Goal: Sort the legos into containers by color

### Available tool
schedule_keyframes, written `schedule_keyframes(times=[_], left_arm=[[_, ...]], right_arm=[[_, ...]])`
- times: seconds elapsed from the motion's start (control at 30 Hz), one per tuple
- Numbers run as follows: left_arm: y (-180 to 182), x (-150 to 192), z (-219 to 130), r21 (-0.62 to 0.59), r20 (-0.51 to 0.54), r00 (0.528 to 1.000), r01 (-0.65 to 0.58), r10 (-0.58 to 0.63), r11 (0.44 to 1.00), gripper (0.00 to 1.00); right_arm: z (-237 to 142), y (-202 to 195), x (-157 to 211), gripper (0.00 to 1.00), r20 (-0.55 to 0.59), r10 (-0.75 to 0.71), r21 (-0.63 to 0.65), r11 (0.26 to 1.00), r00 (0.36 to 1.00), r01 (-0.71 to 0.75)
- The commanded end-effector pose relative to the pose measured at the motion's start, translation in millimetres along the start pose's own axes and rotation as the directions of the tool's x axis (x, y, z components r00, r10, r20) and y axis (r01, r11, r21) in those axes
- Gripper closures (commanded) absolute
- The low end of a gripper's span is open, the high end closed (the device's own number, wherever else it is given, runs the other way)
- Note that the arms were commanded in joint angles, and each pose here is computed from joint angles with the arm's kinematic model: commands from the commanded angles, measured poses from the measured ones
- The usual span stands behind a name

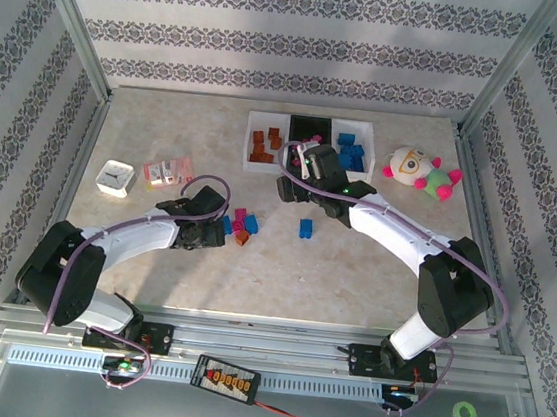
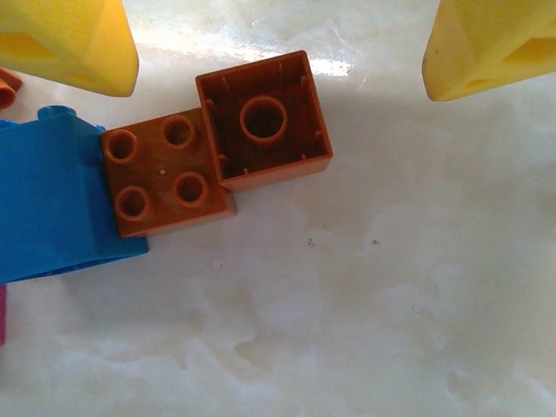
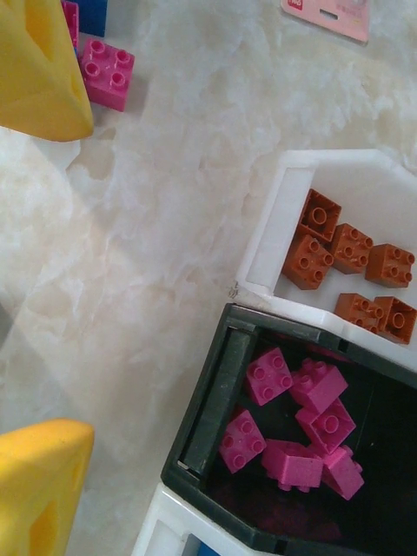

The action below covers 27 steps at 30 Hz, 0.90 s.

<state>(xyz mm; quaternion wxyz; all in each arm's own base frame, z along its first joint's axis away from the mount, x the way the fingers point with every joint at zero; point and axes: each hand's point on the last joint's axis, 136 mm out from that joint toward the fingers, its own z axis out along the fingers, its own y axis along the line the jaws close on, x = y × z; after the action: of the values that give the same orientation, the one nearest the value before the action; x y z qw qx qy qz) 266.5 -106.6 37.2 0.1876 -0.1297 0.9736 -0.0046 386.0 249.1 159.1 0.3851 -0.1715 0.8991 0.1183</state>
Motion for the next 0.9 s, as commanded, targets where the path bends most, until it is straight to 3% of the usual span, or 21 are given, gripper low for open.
schedule_keyframes(times=[0.0,0.37,0.63,0.8,0.87], left_arm=[[6.5,1.9,8.0,-0.019,-0.027,0.999,0.036,-0.036,0.999,0.19],[14.0,-18.0,27.0,-0.041,-0.015,0.996,0.092,-0.092,0.995,0.22],[13.9,-15.0,30.0,-0.034,-0.041,0.993,0.107,-0.108,0.994,0.45],[16.1,-7.9,25.6,-0.023,-0.054,0.991,0.121,-0.122,0.992,0.44],[16.1,-6.6,25.3,-0.015,-0.053,0.991,0.125,-0.125,0.992,0.52]], right_arm=[[-4.5,5.6,-21.5,0.17,0.047,0.006,-0.020,1.000,0.999,-0.005],[-3.5,11.9,-15.6,0.17,0.032,0.018,-0.039,0.999,0.999,-0.017],[-5.2,9.0,-12.9,0.17,0.031,0.025,-0.029,0.999,0.999,-0.024],[-5.2,9.9,-14.5,0.17,0.033,0.019,-0.030,0.999,0.999,-0.018],[-5.1,10.5,-15.7,0.17,0.035,0.020,-0.032,0.999,0.999,-0.019]])
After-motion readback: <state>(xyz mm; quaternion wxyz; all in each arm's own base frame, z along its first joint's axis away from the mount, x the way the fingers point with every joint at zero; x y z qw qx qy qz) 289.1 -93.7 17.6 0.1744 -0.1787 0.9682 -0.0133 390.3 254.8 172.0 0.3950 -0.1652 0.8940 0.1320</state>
